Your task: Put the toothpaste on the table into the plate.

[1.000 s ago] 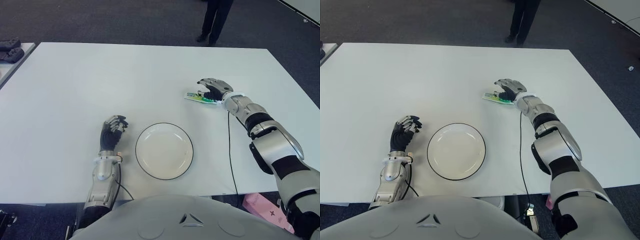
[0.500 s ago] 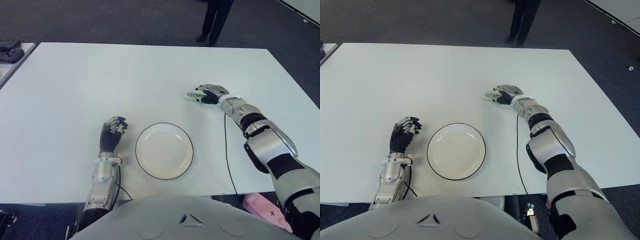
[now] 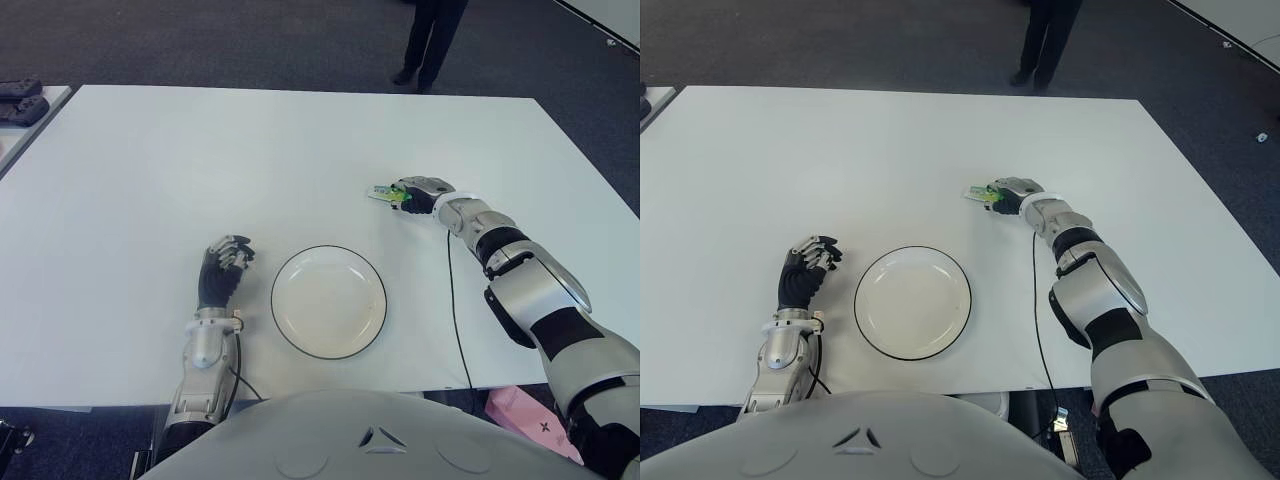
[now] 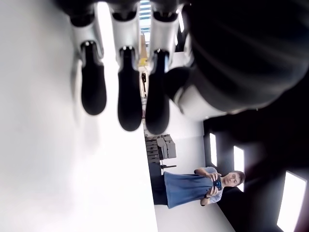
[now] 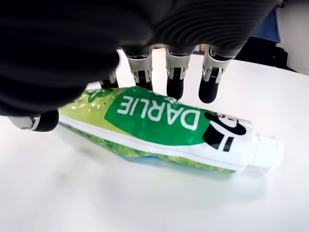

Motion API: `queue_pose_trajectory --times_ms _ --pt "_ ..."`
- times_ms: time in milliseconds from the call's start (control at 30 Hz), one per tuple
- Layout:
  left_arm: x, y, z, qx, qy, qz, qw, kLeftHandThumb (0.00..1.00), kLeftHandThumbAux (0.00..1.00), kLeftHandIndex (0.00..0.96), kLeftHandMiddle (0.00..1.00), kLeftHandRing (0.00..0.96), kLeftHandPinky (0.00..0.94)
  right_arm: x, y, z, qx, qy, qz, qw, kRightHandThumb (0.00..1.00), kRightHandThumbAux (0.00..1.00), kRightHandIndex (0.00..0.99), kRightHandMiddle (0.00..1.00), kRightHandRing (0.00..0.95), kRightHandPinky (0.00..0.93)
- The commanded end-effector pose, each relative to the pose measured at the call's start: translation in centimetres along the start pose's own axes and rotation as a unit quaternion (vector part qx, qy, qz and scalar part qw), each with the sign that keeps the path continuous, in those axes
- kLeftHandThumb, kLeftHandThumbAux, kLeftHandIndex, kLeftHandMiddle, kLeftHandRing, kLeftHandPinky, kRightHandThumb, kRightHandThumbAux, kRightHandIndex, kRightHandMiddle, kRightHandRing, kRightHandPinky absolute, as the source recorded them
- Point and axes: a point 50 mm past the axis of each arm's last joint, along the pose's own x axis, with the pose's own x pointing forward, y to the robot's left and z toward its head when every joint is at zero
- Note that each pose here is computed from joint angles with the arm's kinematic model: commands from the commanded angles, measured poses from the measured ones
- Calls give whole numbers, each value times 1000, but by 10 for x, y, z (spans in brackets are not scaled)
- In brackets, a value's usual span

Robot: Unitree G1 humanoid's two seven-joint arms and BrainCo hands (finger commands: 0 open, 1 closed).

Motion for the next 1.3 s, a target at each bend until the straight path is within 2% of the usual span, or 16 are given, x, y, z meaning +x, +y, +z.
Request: queue_pose_trajectory --times_ms 33,267,367,600,933,1100,1133,1167,1300 --pt "-8 4 -10 11 34 7 999 704 721 431 546 541 536 -1 17 2 8 6 34 999 572 142 0 0 0 0" --pt "-11 8 -10 14 35 15 999 705 720 431 543 539 541 -2 29 4 23 14 60 998 561 152 0 0 0 0" --pt "-12 9 -10 15 35 19 999 705 720 432 541 539 541 -4 44 5 37 28 78 996 559 157 0 0 0 0" --pt "-14 12 -11 14 36 22 999 705 720 432 544 541 546 -6 54 4 89 45 99 990 565 156 0 0 0 0" --pt "-14 13 -9 14 38 28 999 705 721 432 551 545 548 -9 65 4 122 49 114 985 571 232 0 0 0 0" --pt "-15 14 -8 16 39 28 999 705 720 432 555 547 550 -10 68 5 109 43 111 987 538 310 4 0 8 128" --pt "-14 14 -8 16 39 28 999 705 720 432 556 547 549 -10 68 5 110 43 110 987 539 329 20 8 33 164" --pt "-14 14 -8 16 40 28 999 705 720 432 556 547 549 -10 69 5 115 44 109 986 546 359 48 56 100 219" --pt "-14 15 -8 16 40 30 999 705 720 432 556 547 549 -11 70 5 134 49 107 984 594 408 141 184 245 325"
